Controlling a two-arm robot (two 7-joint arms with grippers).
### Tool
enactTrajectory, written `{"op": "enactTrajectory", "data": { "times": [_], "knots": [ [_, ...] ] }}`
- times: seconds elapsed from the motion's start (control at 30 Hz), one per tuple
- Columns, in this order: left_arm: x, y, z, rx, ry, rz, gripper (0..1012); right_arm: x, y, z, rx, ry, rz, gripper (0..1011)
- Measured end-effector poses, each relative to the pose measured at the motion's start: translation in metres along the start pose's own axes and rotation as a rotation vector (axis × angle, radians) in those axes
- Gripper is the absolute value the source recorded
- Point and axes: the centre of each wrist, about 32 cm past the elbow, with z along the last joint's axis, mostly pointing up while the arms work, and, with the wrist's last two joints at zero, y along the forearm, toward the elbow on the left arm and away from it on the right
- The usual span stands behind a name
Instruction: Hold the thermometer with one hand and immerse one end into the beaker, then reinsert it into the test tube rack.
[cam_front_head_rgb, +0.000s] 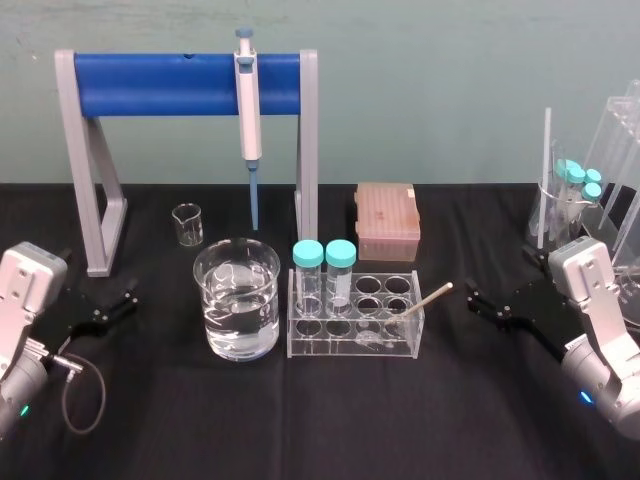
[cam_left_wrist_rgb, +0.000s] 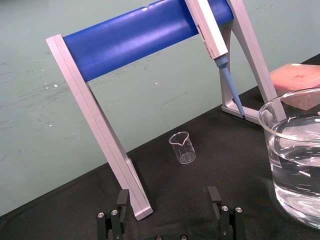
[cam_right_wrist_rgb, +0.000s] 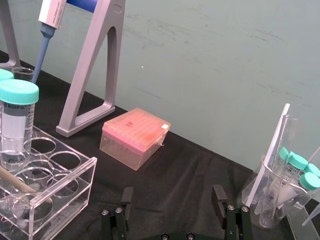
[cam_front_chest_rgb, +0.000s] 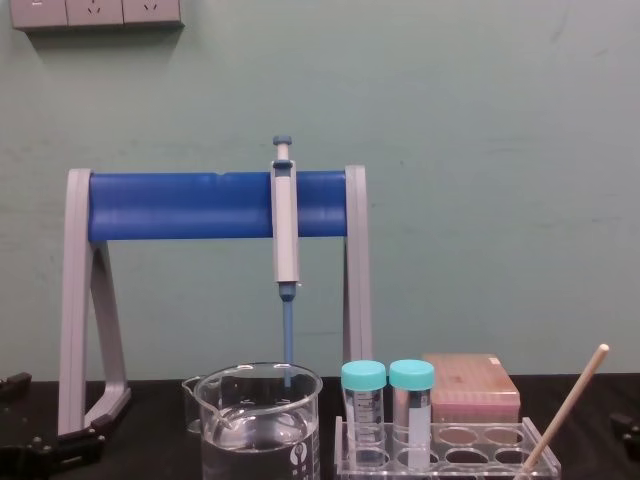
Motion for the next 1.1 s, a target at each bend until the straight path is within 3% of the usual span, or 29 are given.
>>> {"op": "enactTrajectory", "data": {
  "times": [0.97,1.1],
  "knots": [
    [0.0000,0.0000,0.0000,0.000,0.000,0.000,1004,0.0001,0.0000,0.0000,0.000,0.001,0.000,1003],
    [0.0000,0.0000,0.0000,0.000,0.000,0.000,1004,0.0039,-0.0019,0.0039,0.028,0.061,0.017,1003]
  ]
}}
